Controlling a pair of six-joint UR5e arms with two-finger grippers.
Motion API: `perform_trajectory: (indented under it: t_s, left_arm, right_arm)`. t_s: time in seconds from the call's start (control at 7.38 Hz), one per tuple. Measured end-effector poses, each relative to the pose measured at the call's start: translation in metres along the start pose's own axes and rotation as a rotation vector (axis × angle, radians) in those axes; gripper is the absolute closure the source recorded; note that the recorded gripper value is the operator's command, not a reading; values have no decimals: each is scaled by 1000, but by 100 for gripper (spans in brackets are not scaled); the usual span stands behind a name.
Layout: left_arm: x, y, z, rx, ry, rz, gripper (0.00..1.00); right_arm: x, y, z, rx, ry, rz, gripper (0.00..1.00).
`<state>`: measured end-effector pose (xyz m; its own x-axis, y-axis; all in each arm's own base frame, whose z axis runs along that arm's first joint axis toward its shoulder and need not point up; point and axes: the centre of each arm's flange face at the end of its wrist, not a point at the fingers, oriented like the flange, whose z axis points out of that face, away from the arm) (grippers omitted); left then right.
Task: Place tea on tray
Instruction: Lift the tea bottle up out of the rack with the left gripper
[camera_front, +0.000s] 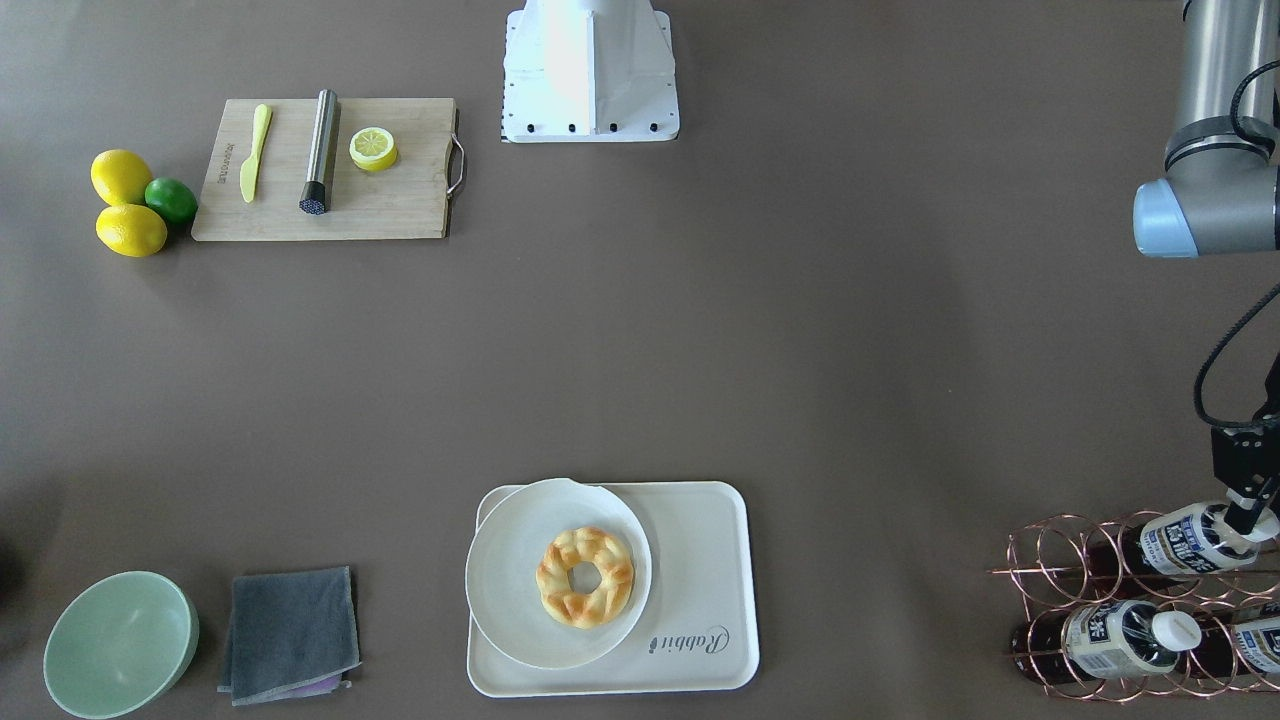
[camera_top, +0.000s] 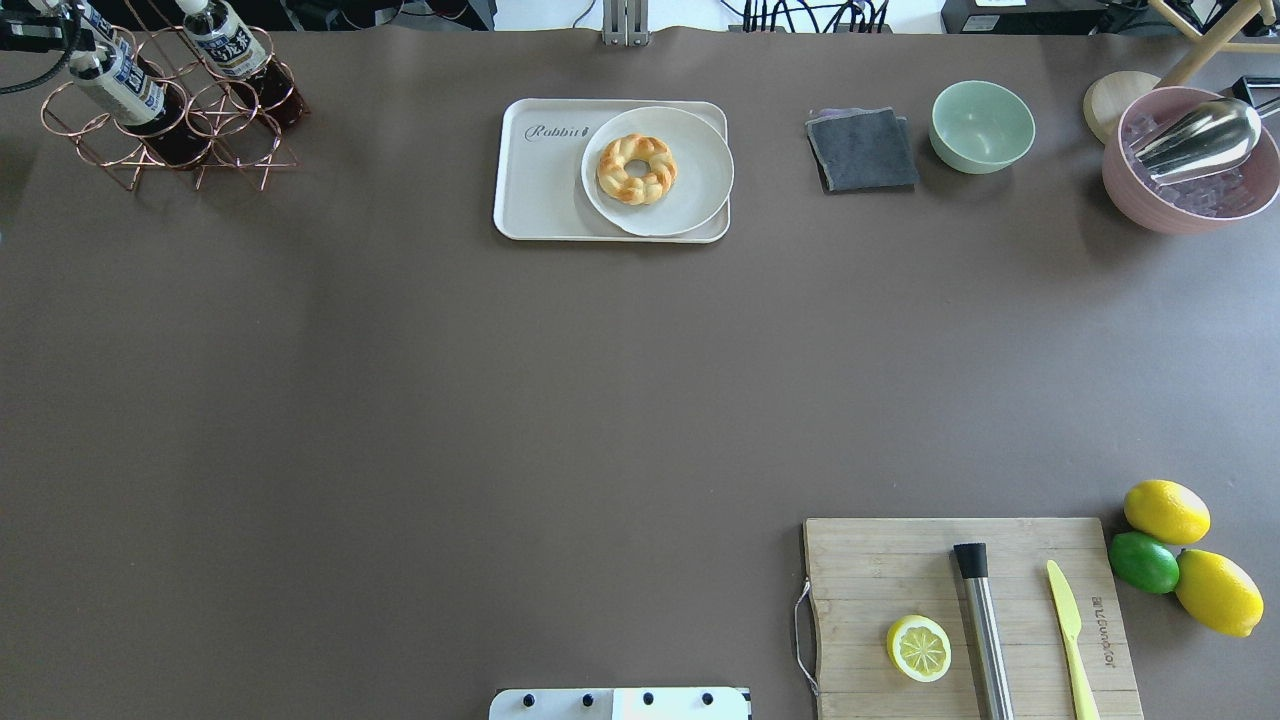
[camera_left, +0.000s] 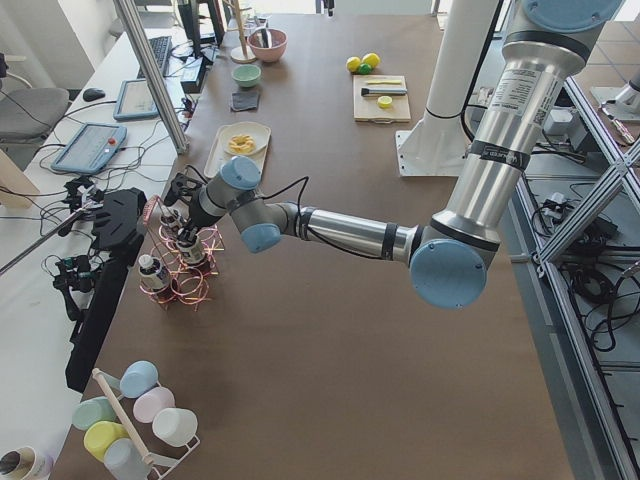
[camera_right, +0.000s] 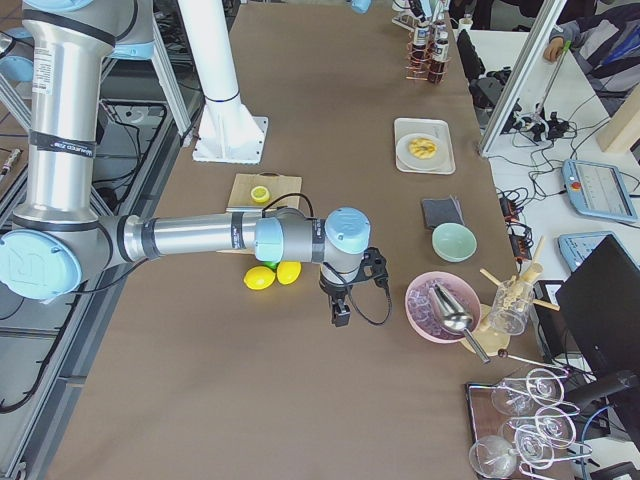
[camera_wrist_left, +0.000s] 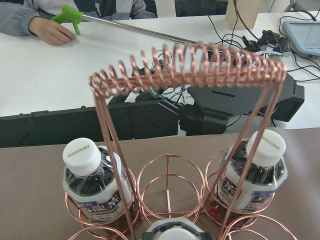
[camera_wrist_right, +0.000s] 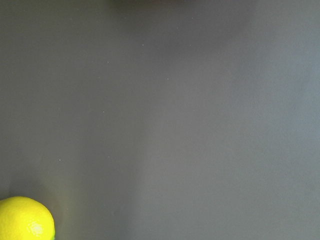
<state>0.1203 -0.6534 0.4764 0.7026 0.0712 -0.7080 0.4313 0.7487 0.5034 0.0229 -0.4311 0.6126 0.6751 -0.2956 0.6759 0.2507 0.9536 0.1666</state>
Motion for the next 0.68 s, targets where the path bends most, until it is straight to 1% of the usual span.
perform_trajectory:
  t_s: [0.14,0.27,0.54,0.68]
  left_arm:
    - [-7,-11,-13,7,16,-5,100]
    - [-12,-25,-35,18,48,-11,100]
    - [-21,-57,-97,38,95,-35,100]
    - [-22,-56,-131,50,101,-42,100]
  right_arm:
    - [0,2,0,-1,-2,1,0]
    - [-1,4,0,-1,-3,1,0]
    - [-1,5,0,-1,-3,2,0]
    - [-1,5,0,-1,-3,2,0]
